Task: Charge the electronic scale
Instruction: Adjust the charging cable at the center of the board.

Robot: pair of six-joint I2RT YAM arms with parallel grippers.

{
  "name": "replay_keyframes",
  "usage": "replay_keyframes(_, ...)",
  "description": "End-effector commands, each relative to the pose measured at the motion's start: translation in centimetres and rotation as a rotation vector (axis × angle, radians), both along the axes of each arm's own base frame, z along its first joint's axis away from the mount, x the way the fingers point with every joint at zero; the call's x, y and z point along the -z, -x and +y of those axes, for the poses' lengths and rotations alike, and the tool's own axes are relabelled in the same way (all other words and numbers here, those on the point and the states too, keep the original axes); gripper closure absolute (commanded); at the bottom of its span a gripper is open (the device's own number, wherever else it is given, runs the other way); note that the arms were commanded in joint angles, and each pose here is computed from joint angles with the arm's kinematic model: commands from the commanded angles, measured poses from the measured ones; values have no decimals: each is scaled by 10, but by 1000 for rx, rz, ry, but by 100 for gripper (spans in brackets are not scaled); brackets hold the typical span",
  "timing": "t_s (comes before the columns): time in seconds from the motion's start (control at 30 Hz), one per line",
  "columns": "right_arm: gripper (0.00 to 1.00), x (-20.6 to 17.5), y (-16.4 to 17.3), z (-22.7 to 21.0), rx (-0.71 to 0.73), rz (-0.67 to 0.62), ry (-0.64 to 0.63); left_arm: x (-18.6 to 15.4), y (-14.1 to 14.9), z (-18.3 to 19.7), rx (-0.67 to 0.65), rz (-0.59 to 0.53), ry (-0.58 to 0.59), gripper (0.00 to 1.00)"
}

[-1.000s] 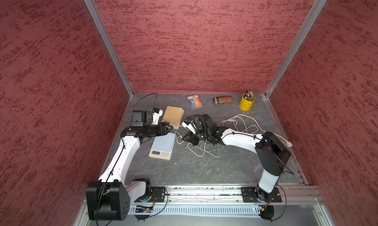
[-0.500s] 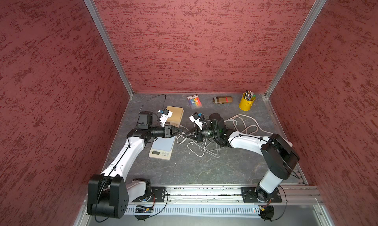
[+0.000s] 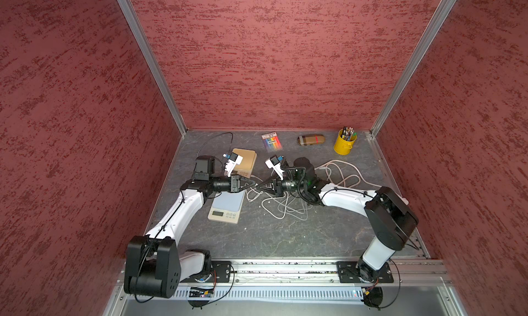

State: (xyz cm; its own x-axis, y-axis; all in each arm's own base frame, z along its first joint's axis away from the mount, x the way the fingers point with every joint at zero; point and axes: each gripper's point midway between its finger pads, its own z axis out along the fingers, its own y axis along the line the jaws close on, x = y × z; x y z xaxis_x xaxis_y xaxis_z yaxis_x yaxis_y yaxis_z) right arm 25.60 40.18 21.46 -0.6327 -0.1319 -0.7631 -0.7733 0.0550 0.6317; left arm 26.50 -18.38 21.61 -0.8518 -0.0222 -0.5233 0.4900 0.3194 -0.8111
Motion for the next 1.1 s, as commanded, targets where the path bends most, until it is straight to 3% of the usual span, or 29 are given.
replay_keyframes(0.0, 95, -9, -5, 2, 21, -24, -17, -2, 4, -3, 27, 27, 22, 100)
replay_keyframes(0.03, 85, -8, -8, 1, 38, -29, -10, -2, 4, -3, 26, 37, 15, 100)
replay_keyframes(0.1, 78, -8, -11, -1, 63, -37, 7, 0, 3, -1, 3, 54, -8, 100)
replay_keyframes(0.17, 58, -9, -16, -4, 104, -60, 32, 5, -2, 4, -45, 95, -42, 100)
replay_keyframes(0.27, 53, -13, -25, -15, 195, -127, 83, 18, -15, 19, -150, 215, -77, 100)
replay_keyframes(0.37, 52, -13, -37, -29, 309, -204, 161, 28, -20, 27, -198, 327, -68, 100)
replay_keyframes(0.47, 51, -4, -42, -34, 363, -317, 291, 32, -19, 28, -203, 364, -77, 100)
replay_keyframes(0.6, 49, 14, -39, -21, 298, -374, 415, 32, -17, 28, -208, 389, -74, 100)
replay_keyframes(1.07, 59, 33, -16, 20, 141, -455, 461, 28, -15, 26, -191, 414, -58, 100)
